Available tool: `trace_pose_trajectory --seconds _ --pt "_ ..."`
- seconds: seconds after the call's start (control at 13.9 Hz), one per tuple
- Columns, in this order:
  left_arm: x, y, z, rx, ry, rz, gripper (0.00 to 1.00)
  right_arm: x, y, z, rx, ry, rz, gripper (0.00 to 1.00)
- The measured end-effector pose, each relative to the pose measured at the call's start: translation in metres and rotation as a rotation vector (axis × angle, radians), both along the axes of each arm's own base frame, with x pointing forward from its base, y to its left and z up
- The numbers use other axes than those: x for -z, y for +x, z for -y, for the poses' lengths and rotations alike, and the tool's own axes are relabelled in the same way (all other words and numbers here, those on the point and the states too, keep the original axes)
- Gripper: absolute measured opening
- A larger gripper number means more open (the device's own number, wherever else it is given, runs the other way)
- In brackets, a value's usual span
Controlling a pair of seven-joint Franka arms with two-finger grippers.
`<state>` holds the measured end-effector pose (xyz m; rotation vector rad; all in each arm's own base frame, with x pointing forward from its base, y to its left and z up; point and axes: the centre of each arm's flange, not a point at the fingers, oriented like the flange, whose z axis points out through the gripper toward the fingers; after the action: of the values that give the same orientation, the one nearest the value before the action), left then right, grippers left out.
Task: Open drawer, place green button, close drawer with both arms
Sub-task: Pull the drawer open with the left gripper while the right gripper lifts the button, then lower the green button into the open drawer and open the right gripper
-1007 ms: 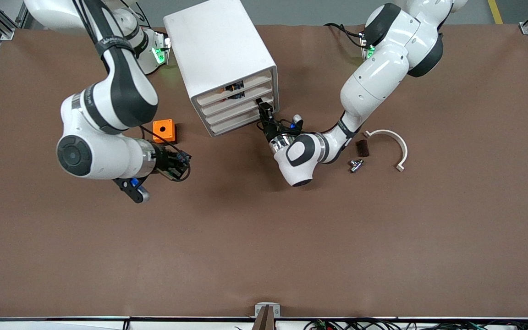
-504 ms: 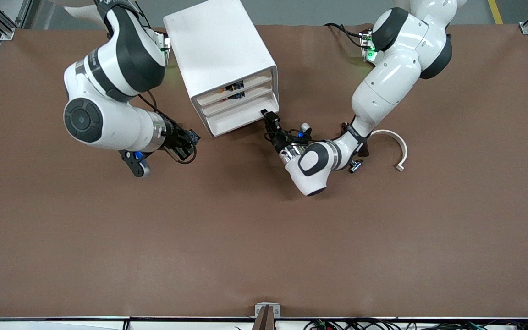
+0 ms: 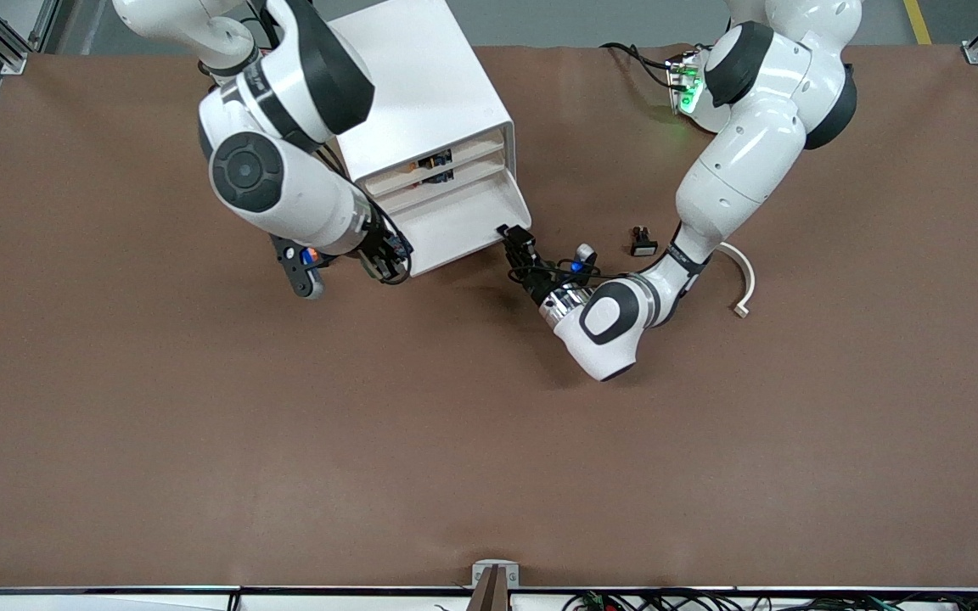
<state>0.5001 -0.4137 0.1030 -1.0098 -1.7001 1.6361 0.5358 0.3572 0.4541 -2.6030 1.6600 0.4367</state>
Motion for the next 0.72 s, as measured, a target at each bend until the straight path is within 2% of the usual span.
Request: trace_pose_trajectory --seconds 0.36,0.72 --pt "-0.003 0.024 -0.024 -0.058 -0.009 0.014 0.14 0.034 -0.021 -0.028 0.048 0.005 0.055 0.4" --pt "-0.005 0.03 -0.028 -0.07 -0.022 0.027 0.17 0.071 -0.058 -0.06 0.076 -0.001 0.107 0.4"
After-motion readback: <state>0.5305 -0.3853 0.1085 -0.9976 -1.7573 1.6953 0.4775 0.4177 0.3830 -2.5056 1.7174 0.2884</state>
